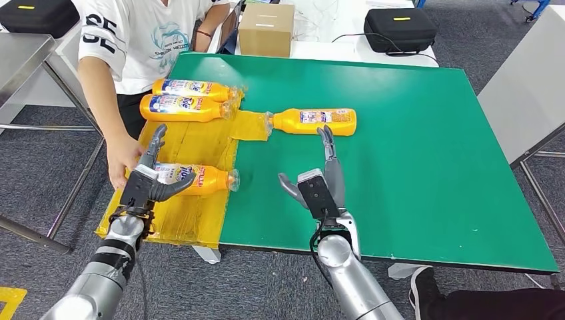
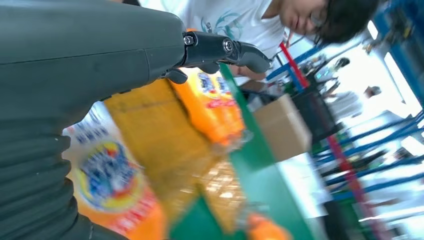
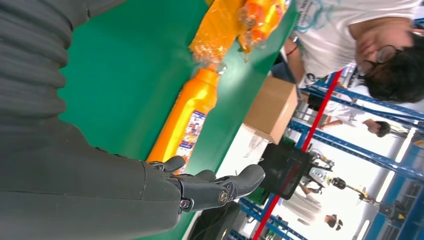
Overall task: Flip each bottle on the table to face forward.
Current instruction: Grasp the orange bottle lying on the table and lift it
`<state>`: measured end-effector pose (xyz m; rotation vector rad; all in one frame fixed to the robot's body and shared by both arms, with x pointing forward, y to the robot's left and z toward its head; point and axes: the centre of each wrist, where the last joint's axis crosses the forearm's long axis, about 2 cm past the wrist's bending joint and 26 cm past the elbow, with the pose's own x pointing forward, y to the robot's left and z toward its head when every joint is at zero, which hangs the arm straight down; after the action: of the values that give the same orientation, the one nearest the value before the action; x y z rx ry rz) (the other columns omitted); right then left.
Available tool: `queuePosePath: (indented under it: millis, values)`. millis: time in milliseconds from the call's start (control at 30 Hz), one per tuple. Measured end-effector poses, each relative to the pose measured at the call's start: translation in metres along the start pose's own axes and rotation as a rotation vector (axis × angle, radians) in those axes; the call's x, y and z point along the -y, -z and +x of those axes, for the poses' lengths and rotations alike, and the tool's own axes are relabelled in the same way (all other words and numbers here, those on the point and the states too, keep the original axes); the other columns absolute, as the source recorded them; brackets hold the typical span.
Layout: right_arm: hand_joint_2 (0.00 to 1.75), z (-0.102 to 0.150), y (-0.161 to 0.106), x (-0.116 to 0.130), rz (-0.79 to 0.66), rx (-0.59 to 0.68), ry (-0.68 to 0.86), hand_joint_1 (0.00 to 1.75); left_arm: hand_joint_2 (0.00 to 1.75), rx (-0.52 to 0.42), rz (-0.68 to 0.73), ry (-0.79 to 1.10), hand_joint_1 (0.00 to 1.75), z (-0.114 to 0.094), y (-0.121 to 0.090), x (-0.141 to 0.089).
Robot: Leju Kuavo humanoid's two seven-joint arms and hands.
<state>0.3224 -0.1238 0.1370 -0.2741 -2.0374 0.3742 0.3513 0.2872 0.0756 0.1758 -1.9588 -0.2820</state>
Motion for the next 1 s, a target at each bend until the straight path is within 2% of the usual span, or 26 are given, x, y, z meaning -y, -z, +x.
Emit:
queuePosePath:
  millis: [167, 267, 300, 400, 600, 1000]
  values:
    - [1.75, -0.001, -0.008, -0.002, 0.01, -0.021, -0.032, 0.0, 1.75, -0.023, 0.035, -0.227, 0.0, 0.018, 0.001, 0.037]
    - [0.44, -0.002, -0.012, -0.003, 0.014, -0.032, -0.039, 0.0, 1.75, -0.043, 0.033, -0.305, 0.0, 0.026, -0.001, 0.057]
    - [0.44, -0.002, -0.013, -0.004, 0.015, -0.036, -0.041, 0.0, 1.75, -0.049, 0.034, -0.325, 0.0, 0.029, -0.002, 0.063]
    - [1.75, -0.003, -0.02, -0.006, 0.02, -0.046, -0.039, 0.0, 1.75, -0.076, 0.038, -0.386, 0.0, 0.036, -0.004, 0.08]
    - [1.75, -0.002, -0.034, -0.012, 0.02, -0.068, -0.009, 0.0, 1.75, -0.113, 0.037, -0.472, 0.0, 0.045, -0.005, 0.099]
    - [1.75, -0.003, -0.044, -0.015, 0.009, -0.089, -0.004, 0.0, 1.75, -0.141, 0.063, -0.417, 0.0, 0.046, -0.007, 0.106]
